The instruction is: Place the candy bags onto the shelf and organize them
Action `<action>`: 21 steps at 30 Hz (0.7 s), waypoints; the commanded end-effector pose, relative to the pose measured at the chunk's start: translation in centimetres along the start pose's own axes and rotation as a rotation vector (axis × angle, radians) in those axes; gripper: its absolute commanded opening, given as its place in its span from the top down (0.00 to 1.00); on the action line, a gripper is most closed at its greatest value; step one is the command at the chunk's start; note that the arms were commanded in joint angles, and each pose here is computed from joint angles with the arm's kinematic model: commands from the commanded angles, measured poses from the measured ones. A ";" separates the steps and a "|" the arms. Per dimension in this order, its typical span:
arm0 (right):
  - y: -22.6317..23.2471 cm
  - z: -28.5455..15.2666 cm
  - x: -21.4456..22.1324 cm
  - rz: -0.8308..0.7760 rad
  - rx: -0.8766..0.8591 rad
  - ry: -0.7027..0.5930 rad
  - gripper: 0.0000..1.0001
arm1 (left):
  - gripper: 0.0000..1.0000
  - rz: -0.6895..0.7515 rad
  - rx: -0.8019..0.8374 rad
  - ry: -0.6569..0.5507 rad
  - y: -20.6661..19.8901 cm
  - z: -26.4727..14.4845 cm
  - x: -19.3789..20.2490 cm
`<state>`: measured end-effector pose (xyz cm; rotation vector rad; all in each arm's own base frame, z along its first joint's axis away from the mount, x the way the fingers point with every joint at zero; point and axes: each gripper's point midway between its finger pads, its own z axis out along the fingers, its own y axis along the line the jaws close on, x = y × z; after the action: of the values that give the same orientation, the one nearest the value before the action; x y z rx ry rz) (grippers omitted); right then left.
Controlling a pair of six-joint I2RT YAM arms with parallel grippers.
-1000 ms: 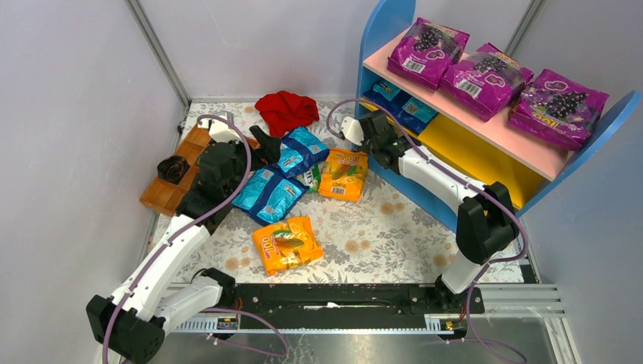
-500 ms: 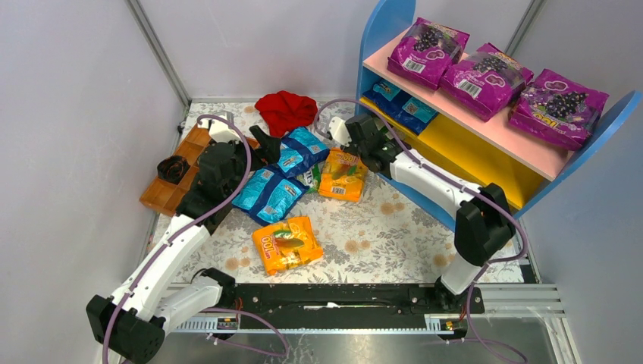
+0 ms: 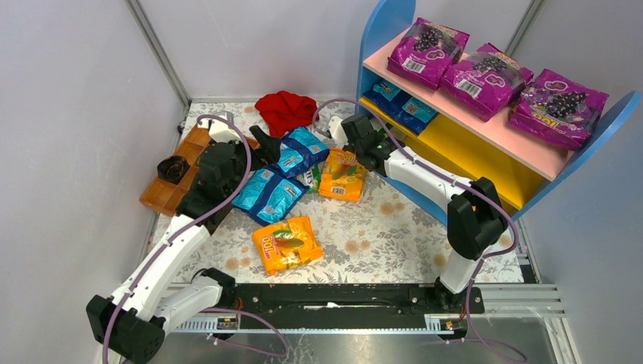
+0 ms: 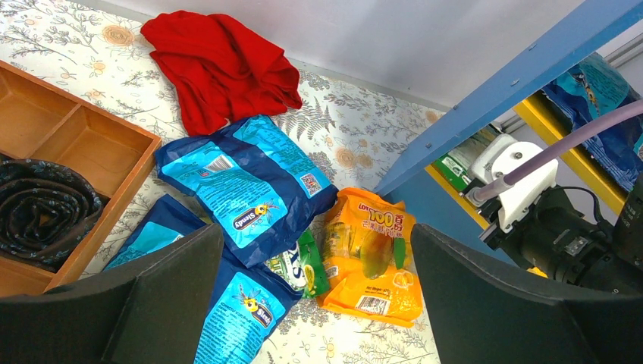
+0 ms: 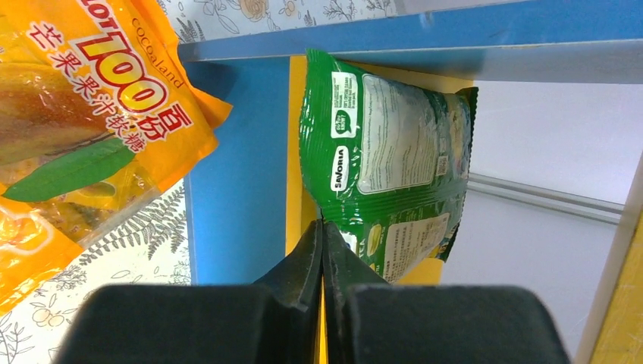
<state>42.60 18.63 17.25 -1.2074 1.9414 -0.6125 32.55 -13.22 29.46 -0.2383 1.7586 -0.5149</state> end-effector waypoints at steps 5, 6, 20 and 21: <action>-2.9 1.1 -0.5 0.041 0.085 -0.036 1.00 | 0.01 -0.021 0.039 -0.062 -1.2 -0.2 -1.9; -3.0 1.3 -0.4 0.039 0.086 -0.030 1.00 | 0.01 -0.022 0.039 -0.063 -1.2 -0.2 -1.9; -3.5 2.5 0.0 0.047 0.124 -0.006 0.88 | 0.01 -0.019 0.036 -0.060 -1.1 -0.1 -1.8; -3.4 2.2 -0.1 0.064 0.112 -0.009 0.77 | 0.01 -0.020 0.035 -0.059 -1.1 -0.1 -1.8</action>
<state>45.20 16.86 16.99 -1.1529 1.9270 -0.6749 32.55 -13.22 29.46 -0.2383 1.7585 -0.5143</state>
